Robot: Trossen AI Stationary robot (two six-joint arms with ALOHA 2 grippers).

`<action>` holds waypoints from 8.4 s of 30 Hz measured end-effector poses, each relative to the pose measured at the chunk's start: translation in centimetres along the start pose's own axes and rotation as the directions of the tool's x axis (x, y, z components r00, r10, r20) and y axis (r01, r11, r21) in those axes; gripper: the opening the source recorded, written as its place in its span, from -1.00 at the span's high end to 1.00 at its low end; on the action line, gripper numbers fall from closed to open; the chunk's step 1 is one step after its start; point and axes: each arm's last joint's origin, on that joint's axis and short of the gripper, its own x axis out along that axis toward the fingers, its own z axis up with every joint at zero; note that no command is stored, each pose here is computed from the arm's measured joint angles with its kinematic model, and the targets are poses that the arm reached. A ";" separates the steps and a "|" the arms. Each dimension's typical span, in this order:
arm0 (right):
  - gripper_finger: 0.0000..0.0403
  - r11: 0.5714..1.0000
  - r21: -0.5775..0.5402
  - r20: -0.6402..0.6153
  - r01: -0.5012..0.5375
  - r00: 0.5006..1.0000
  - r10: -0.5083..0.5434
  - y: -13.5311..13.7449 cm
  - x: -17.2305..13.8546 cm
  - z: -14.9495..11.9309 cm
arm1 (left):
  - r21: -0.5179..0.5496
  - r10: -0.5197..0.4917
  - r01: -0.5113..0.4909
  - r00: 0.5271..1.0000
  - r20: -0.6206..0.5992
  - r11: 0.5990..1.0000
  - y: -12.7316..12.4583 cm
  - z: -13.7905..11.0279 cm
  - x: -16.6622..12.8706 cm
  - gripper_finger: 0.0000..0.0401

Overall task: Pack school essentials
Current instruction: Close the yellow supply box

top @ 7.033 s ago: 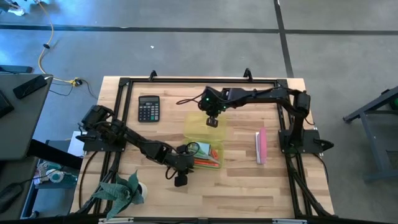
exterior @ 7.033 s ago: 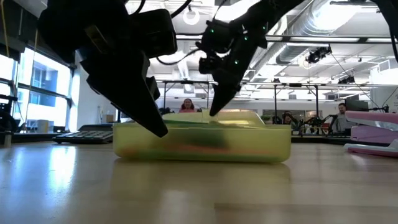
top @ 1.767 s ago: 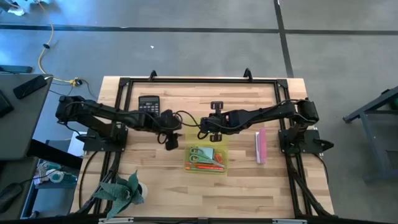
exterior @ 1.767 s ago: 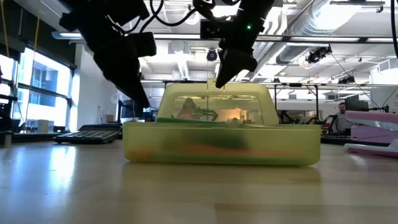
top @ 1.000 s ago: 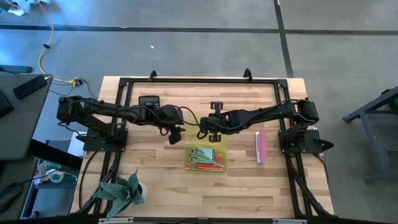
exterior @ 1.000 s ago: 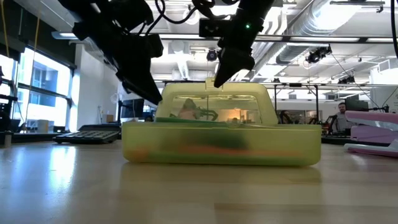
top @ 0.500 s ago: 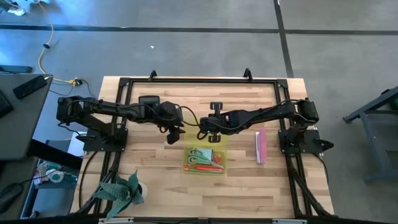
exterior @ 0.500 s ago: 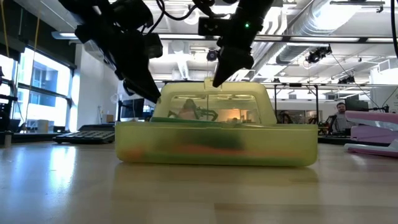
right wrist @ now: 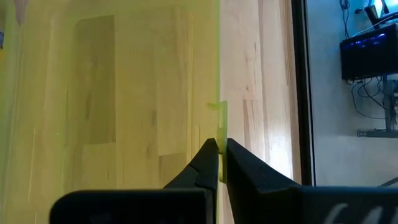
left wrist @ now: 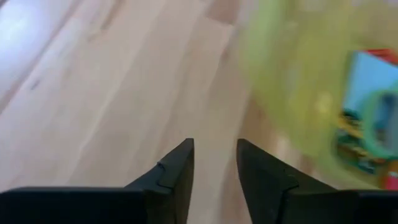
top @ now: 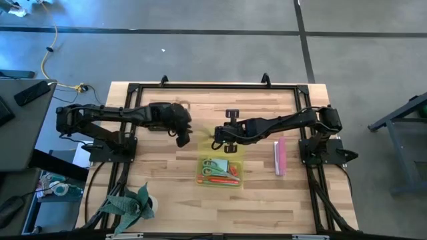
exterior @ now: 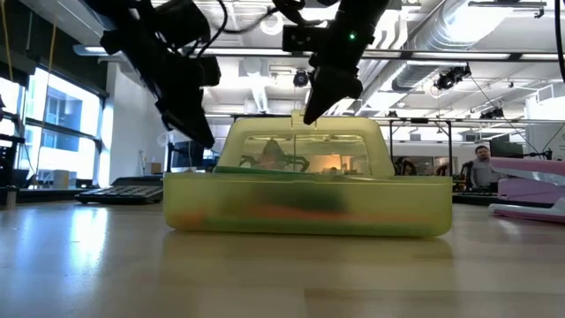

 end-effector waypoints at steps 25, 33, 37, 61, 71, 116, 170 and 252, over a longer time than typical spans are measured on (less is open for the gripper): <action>0.96 0.997 -0.073 0.084 0.027 0.996 -0.021 1.1 -0.8 0.9 | -0.100 -0.265 0.273 0.960 0.090 0.957 4.0 1.2 5.1 1.00; 0.96 0.997 -0.072 0.093 0.027 0.995 -0.020 1.2 -0.9 1.0 | -0.081 -0.427 0.438 0.896 0.120 0.895 3.9 1.3 6.3 1.00; 0.96 0.997 -0.070 0.093 0.026 0.995 -0.019 1.2 -0.9 1.0 | -0.073 -0.475 0.485 0.872 0.118 0.872 3.8 1.3 6.6 1.00; 0.21 0.999 -0.030 0.121 0.021 0.992 -0.017 1.0 -2.0 1.1 | -0.065 -0.507 0.517 0.853 0.121 0.854 3.7 1.3 6.5 1.00; 0.19 0.932 0.204 0.242 -0.300 0.938 0.249 2.4 -7.5 0.7 | -0.067 -0.507 0.517 0.854 0.121 0.854 3.7 1.3 6.5 1.00; 0.19 0.839 0.223 0.198 -0.497 0.866 0.460 21.2 -2.6 0.5 | -0.093 -0.509 0.523 0.850 0.137 0.847 3.6 2.0 6.3 1.00; 0.19 0.800 0.432 0.210 -0.416 0.909 0.360 19.1 -1.8 1.1 | -0.012 -0.541 0.542 0.837 -0.088 0.840 -4.0 0.3 6.6 1.00; 0.19 0.912 0.285 0.125 -0.295 0.955 0.270 10.3 -8.0 -0.3 | 0.085 -0.398 0.401 0.916 -0.054 0.912 -4.0 0.5 4.9 1.00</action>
